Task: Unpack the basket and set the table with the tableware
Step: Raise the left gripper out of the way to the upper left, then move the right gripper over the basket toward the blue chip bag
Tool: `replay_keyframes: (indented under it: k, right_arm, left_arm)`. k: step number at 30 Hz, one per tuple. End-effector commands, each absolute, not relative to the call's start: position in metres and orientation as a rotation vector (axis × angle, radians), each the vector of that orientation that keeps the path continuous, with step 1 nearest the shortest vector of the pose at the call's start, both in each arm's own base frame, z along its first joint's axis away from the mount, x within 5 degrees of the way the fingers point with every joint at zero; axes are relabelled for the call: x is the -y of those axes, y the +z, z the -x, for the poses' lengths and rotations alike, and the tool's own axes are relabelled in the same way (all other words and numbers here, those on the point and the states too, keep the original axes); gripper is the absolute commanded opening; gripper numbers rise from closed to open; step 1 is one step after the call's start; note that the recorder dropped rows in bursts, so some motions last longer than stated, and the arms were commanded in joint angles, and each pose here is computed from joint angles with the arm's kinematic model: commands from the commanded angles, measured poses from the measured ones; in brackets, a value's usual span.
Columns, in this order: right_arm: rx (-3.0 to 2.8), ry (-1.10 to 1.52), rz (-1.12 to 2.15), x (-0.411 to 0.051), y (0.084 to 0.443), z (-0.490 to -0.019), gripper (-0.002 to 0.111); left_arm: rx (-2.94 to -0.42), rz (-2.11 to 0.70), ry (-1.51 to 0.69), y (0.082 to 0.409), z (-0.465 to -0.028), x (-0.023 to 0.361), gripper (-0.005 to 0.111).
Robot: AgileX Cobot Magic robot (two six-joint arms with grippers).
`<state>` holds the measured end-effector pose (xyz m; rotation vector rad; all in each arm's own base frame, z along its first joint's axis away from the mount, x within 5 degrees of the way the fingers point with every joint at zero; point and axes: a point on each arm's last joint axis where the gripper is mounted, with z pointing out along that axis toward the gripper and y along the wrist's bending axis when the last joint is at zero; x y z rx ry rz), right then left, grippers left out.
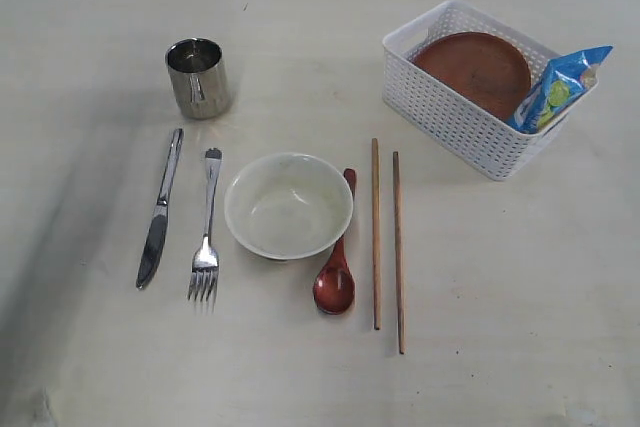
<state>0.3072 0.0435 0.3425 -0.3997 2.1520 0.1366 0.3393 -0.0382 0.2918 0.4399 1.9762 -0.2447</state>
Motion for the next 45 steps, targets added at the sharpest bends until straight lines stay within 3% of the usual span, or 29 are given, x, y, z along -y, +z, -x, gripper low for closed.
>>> replay_keyframes:
  k: [1,8,14,30,39,45]
  right_arm:
    - [-2.239,0.012,0.249,-0.028,0.339,-0.306,0.064]
    - [-2.351,-0.02,0.134,-0.022,0.325,-0.301,0.045]
    - [-2.316,-0.012,0.197,-0.025,0.313,-0.312,0.049]
    - [-2.772,0.007,0.352,-0.038,0.268,-0.443,0.049]
    - [-2.88,0.072,0.42,-0.043,0.239,-0.456,0.049]
    - [-2.826,0.014,0.464,-0.04,0.263,-0.451,0.049]
  left_arm:
    - [-1.952,-0.422,-0.074,0.29,-0.341,0.069,0.0]
    - [-1.931,-0.484,-0.067,0.287,-0.335,0.103,0.0]
    - [-1.931,-0.483,-0.072,0.287,-0.335,0.104,0.0]
    - [-1.934,-0.479,-0.075,0.287,-0.335,0.104,0.0]
    - [-1.934,-0.481,-0.074,0.287,-0.335,0.104,0.0]
    - [-1.934,-0.481,-0.074,0.287,-0.335,0.104,0.0]
